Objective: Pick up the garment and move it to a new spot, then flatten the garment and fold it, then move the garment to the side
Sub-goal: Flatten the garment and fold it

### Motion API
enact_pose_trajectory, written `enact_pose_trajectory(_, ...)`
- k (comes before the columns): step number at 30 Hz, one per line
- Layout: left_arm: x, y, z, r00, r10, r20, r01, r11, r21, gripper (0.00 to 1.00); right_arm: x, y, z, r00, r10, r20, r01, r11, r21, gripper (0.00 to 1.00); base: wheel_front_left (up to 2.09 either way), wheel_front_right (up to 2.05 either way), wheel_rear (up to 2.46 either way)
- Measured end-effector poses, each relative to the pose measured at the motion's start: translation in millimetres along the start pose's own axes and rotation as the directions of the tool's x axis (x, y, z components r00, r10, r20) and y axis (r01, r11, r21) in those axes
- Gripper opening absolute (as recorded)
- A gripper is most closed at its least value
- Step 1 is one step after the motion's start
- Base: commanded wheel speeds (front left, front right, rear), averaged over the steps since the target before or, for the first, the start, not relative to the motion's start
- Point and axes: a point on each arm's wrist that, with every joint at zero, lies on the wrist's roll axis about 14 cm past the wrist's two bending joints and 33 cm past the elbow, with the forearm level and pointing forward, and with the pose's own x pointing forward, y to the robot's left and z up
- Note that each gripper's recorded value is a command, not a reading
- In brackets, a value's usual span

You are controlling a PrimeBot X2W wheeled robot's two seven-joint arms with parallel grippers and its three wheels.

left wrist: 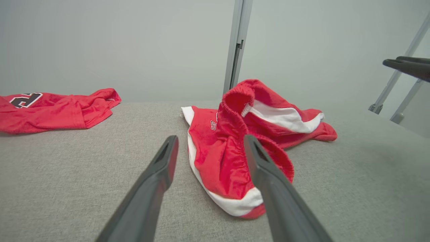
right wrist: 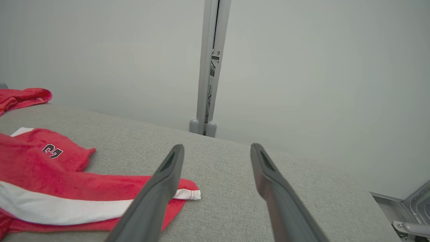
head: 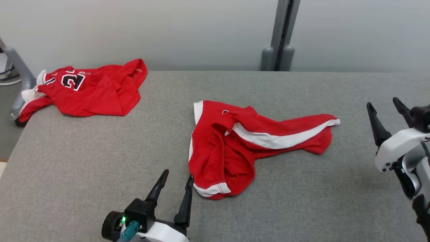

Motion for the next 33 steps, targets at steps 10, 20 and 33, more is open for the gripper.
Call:
enact_pose_trajectory(10,-0.2,-24.2,8.4,0.998,-0.062,0.026,0.062,0.998,-0.009,1.00,-63.3,4.7,20.8,0.982,-0.084,0.171,0.066,0.992,0.108,1.00,0.00,0.00,0.00)
enact_pose_trajectory(20,-2.8,-27.2,1.2,0.997,-0.071,0.003,0.071,0.997,-0.002,1.00,-105.8,38.9,4.9,0.972,-0.136,0.190,0.100,0.978,0.185,1.00,0.00,0.00,0.00)
enact_pose_trajectory(33,16.0,-63.3,-27.5,0.971,-0.212,-0.110,0.216,0.976,0.023,1.00,-122.4,29.8,-10.3,0.968,-0.197,0.154,0.162,0.963,0.215,1.00,0.00,0.00,0.00)
